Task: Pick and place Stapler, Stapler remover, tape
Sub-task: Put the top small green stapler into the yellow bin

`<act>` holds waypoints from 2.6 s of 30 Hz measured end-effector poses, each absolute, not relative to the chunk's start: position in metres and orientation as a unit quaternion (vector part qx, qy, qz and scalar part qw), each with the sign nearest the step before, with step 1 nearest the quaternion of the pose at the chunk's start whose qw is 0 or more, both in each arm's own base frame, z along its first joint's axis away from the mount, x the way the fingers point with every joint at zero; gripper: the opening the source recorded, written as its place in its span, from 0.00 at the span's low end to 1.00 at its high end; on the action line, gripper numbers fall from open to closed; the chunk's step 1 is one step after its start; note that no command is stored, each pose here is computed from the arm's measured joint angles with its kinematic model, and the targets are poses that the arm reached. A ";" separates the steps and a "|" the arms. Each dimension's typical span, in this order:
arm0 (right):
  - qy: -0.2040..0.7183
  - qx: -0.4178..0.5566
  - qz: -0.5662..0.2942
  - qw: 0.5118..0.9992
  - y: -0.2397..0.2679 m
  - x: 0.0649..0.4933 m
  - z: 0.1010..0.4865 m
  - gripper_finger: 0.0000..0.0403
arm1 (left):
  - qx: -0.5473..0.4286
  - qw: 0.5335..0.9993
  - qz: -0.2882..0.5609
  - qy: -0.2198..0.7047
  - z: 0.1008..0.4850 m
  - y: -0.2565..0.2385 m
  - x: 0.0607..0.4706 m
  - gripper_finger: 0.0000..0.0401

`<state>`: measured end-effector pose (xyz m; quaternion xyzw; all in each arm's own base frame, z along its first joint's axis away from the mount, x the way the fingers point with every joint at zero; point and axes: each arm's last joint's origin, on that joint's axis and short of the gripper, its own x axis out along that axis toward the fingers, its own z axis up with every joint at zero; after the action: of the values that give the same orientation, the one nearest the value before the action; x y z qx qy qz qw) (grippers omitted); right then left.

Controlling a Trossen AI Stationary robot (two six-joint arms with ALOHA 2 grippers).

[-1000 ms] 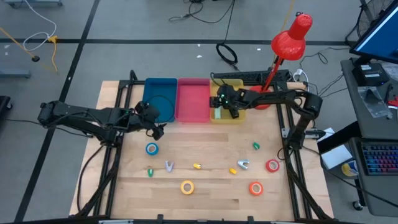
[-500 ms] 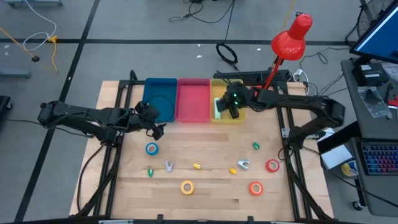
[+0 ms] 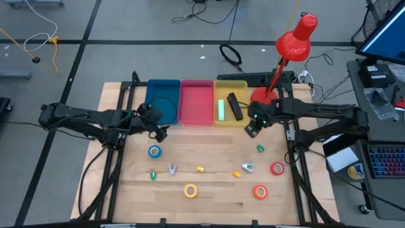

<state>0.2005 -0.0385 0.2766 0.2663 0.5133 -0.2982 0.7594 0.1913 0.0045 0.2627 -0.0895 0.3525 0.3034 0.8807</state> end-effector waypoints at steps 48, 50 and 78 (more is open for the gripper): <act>0.697 0.307 -0.263 0.593 -0.021 0.160 0.237 0.48 | -0.208 0.974 0.056 0.076 0.193 0.002 0.108 0.94; 0.704 0.316 -0.252 0.583 -0.020 0.157 0.228 0.52 | -0.206 0.974 0.056 0.076 0.193 0.002 0.108 0.95; 0.711 0.337 -0.291 0.544 -0.019 0.149 0.209 0.56 | -0.218 0.971 0.058 0.075 0.194 0.003 0.108 0.93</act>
<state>0.1486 -0.0187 0.2094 0.3366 0.7109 -0.2915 0.5444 0.1078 0.0026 0.1936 -0.2179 0.0746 0.0577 0.9714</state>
